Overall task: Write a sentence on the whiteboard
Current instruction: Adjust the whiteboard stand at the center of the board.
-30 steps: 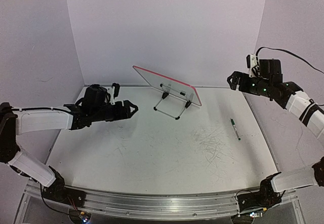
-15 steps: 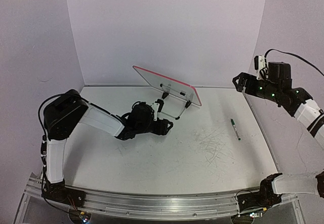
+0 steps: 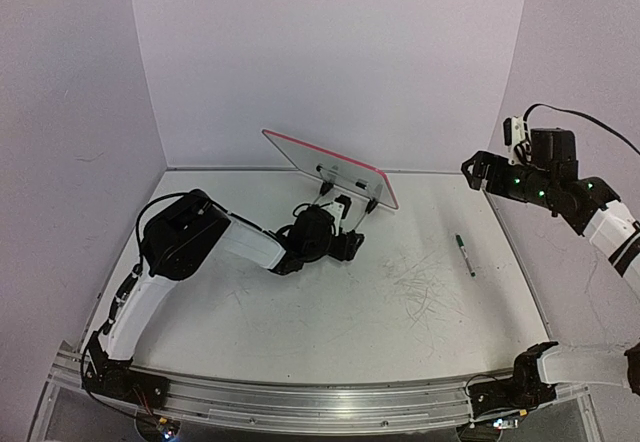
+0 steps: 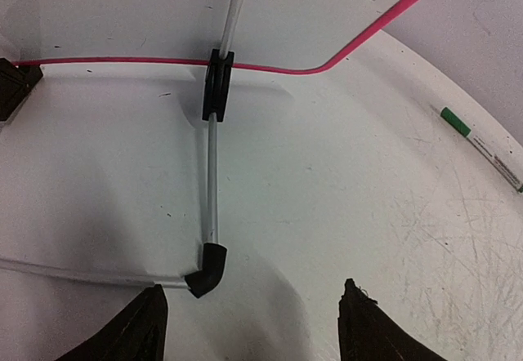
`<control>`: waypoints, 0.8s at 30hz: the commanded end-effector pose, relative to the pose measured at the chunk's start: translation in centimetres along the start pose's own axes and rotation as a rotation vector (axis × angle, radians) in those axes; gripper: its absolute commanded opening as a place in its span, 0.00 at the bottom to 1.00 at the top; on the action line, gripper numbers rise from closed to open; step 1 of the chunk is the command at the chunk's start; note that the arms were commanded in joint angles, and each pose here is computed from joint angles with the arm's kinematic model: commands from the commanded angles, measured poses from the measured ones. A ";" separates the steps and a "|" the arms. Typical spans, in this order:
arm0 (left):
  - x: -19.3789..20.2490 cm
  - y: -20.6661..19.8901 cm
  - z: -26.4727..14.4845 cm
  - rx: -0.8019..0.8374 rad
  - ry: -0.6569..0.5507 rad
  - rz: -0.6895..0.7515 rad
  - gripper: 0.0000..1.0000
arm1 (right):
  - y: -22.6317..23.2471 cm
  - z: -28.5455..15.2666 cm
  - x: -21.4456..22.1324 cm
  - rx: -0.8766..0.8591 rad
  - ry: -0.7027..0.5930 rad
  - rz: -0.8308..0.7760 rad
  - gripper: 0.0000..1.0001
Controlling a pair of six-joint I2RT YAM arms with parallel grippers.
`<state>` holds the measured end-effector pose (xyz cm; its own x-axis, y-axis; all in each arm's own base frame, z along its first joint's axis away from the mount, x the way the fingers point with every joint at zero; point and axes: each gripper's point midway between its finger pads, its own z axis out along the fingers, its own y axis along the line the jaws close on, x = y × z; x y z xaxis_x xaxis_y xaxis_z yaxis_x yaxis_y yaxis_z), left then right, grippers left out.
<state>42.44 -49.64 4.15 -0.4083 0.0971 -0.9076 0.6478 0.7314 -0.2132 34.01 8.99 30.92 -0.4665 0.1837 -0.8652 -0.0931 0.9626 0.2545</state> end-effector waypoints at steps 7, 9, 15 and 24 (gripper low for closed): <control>-3.8 -0.2 2.7 -0.045 -0.096 0.065 0.72 | 0.0 0.1 -0.3 0.005 -0.011 0.005 0.98; -3.7 -0.1 3.4 -0.044 -0.092 0.073 0.77 | -0.1 0.3 -0.1 0.004 -0.003 0.008 0.98; -2.4 -0.4 5.9 0.000 0.015 0.039 0.81 | 0.0 0.3 0.0 0.001 0.000 0.012 0.98; 1.4 0.9 5.4 -0.044 0.220 -0.071 0.73 | 0.0 0.2 -0.1 -0.003 -0.005 0.021 0.98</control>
<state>46.48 -53.68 3.31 -0.4563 0.1441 -0.8781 0.6366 0.7423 -0.2090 34.16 9.06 30.61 -0.4752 0.1887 -0.8594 -0.0883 0.9616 0.2600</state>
